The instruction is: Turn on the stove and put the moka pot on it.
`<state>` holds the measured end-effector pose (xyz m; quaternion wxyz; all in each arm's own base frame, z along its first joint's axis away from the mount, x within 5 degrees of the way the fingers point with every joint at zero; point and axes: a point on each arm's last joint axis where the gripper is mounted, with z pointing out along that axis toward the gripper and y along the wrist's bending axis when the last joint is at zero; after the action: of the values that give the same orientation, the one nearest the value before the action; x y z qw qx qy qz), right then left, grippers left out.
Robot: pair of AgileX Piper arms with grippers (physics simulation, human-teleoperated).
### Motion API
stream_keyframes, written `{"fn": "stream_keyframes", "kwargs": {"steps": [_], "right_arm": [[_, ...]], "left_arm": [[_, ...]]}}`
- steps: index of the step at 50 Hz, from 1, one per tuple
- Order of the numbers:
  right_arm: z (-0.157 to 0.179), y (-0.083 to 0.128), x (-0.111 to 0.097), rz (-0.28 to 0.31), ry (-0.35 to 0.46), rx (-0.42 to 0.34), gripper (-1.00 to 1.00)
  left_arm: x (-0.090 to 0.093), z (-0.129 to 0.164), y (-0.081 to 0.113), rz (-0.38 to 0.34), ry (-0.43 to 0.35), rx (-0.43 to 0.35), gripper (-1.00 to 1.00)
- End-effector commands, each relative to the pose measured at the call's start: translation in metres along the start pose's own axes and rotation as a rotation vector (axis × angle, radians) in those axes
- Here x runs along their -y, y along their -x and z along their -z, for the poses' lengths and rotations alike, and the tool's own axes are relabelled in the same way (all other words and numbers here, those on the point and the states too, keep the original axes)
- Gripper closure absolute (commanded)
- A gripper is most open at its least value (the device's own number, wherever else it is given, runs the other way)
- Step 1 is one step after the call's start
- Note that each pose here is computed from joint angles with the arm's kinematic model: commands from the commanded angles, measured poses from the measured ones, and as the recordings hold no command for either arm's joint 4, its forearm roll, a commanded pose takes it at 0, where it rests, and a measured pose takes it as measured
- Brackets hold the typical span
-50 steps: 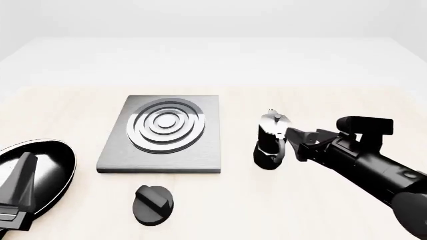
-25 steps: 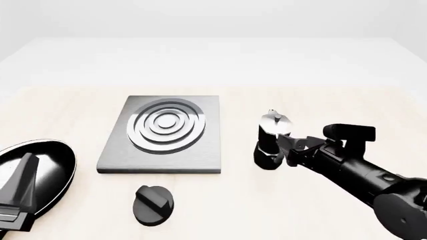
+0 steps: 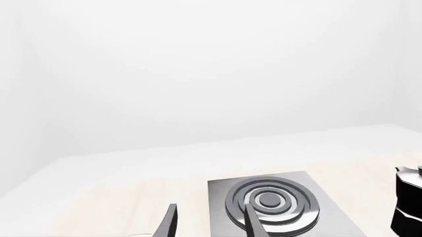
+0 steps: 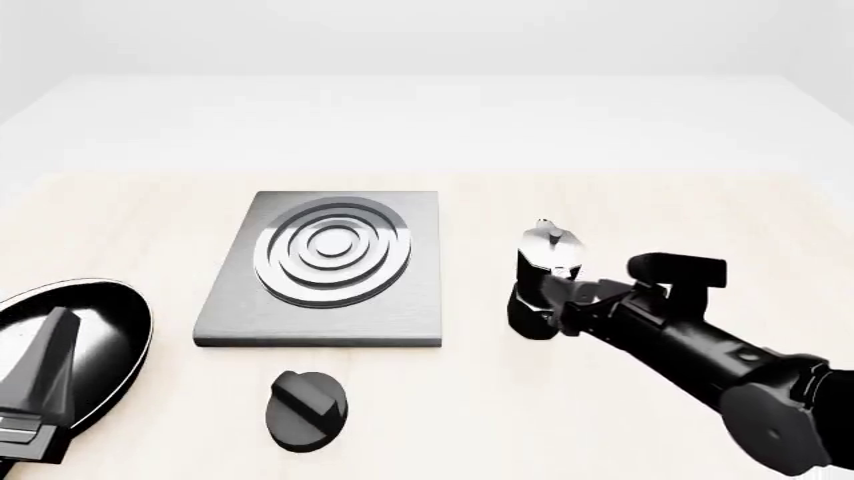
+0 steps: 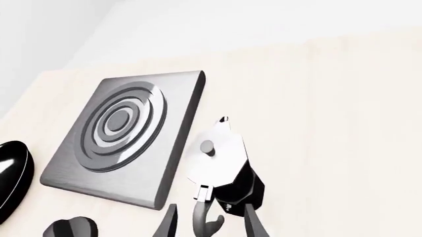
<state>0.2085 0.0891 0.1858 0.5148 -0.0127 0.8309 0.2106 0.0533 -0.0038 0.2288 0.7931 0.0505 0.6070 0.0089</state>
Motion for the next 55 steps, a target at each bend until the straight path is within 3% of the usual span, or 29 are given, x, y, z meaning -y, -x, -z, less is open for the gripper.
{"fn": "stream_keyframes", "kwargs": {"steps": [1,27,28,41,55], "right_arm": [[-0.008,-0.004,-0.001,-0.007,0.004,-0.01,-1.0],[-0.019,-0.013,-0.001,-0.034,0.017,-0.019,-1.0],[-0.018,-0.014,-0.002,-0.036,0.023,-0.02,1.0],[0.0,-0.005,-0.001,-0.029,0.007,-0.011,1.0],[0.04,0.042,-0.019,0.092,0.01,-0.006,1.0]], "left_arm": [[0.0,0.0,0.0,0.002,0.002,-0.003,-1.0],[0.0,0.0,0.0,0.009,0.006,-0.002,-1.0],[0.0,0.0,0.0,0.009,0.006,-0.003,-1.0],[0.0,0.0,0.0,0.009,0.007,0.002,-1.0],[0.0,0.0,0.001,0.007,0.006,0.016,-1.0]]}}
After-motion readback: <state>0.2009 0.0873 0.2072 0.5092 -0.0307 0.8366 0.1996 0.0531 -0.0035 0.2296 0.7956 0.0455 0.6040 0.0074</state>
